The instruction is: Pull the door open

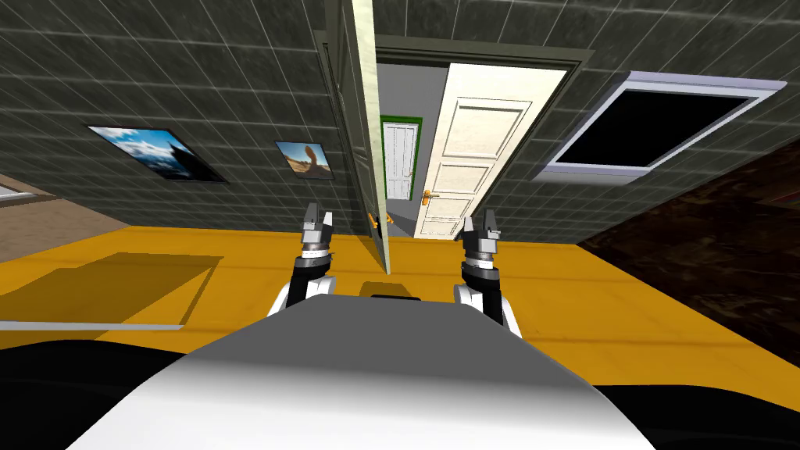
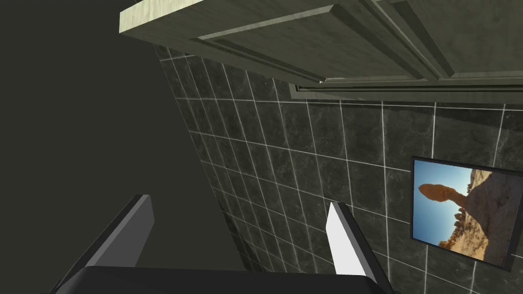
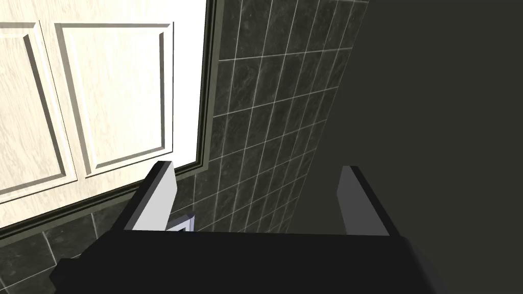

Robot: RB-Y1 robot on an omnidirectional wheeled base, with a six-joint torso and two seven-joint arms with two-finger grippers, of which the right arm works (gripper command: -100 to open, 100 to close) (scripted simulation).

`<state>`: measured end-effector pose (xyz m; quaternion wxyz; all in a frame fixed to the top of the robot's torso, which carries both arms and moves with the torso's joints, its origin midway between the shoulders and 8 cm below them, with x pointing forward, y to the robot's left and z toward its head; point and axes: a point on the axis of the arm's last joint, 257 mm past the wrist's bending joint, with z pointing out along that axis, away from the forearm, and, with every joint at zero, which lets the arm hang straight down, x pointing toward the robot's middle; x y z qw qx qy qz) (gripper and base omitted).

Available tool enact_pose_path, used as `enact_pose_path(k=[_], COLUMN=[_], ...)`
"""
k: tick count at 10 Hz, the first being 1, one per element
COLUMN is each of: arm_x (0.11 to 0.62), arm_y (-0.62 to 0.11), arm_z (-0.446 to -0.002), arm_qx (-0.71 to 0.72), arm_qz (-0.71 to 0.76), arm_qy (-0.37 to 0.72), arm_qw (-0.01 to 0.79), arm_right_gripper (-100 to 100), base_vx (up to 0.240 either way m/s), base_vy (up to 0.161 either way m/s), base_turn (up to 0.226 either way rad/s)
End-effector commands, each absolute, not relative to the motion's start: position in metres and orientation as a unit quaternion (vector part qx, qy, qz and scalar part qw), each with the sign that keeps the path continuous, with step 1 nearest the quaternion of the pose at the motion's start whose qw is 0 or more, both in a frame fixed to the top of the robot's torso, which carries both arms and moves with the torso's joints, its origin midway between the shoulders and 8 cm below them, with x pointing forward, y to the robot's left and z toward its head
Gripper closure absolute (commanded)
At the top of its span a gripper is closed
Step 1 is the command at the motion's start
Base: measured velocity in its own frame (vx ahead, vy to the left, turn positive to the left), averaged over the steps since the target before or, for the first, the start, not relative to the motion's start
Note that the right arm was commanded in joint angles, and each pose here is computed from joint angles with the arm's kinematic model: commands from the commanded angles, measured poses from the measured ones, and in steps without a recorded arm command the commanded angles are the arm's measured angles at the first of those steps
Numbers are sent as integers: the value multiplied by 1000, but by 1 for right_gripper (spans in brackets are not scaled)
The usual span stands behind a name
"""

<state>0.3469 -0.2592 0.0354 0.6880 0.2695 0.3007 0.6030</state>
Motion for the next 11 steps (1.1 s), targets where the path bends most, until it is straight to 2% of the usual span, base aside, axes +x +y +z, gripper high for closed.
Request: enact_pose_path(k=[1, 11], arm_x=[356, 403], arm_y=[-261, -275], arm_z=[25, -38], arm_qx=[277, 320], arm_qz=[604, 604], arm_qy=[306, 334], arm_qw=[682, 649], arm_right_gripper=[-100, -100], base_vx=[-45, 78], base_vy=[30, -41], base_turn=[72, 85])
